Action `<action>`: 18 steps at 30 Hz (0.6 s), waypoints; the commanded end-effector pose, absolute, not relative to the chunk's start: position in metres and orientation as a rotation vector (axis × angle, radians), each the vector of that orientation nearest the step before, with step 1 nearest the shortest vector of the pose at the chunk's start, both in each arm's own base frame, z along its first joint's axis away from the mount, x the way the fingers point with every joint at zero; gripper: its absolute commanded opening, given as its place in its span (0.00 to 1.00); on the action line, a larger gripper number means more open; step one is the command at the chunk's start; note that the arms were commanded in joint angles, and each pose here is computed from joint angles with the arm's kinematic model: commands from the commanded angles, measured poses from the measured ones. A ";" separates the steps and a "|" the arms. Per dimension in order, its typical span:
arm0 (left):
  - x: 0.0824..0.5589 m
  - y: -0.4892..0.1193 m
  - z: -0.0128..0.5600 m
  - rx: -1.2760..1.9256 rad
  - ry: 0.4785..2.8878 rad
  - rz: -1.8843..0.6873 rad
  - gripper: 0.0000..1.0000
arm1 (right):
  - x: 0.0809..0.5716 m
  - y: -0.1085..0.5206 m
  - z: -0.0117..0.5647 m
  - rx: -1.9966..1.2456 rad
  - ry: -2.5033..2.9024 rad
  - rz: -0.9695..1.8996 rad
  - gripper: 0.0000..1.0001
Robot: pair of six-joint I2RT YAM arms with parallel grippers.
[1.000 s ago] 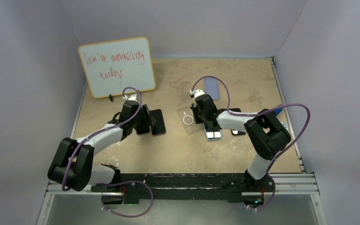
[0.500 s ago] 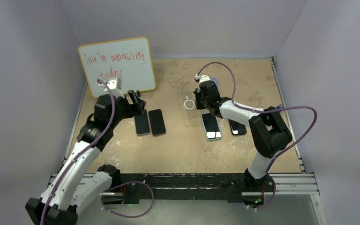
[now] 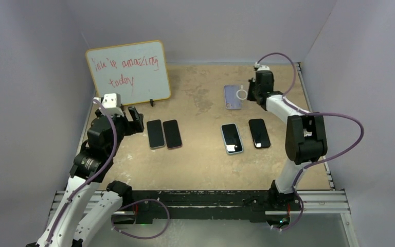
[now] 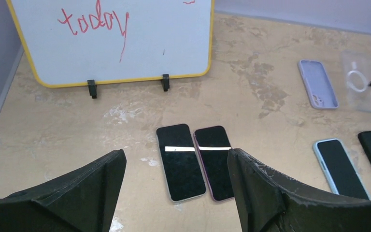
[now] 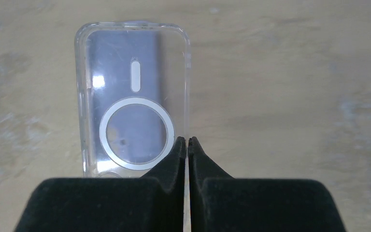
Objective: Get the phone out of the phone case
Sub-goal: Pick up the phone case from the center of the board, then place the phone case at the center of the board.
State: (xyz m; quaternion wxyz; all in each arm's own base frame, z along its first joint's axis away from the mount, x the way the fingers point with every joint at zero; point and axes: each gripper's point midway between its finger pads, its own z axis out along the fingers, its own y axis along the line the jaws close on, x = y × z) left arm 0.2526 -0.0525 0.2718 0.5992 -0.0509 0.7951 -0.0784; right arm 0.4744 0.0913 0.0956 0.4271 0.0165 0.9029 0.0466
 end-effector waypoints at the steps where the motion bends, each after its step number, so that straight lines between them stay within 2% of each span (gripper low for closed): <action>1: 0.249 -0.045 0.271 -0.089 1.832 -0.128 0.80 | 0.488 0.039 0.102 0.080 2.251 0.027 0.00; 7: 0.240 -0.043 0.274 -0.090 1.812 -0.116 0.80 | 0.501 -0.003 0.069 0.062 2.343 -0.029 0.00; 18: 0.239 -0.045 0.275 -0.086 1.804 -0.122 0.80 | 0.523 0.008 0.040 -0.102 2.403 0.036 0.00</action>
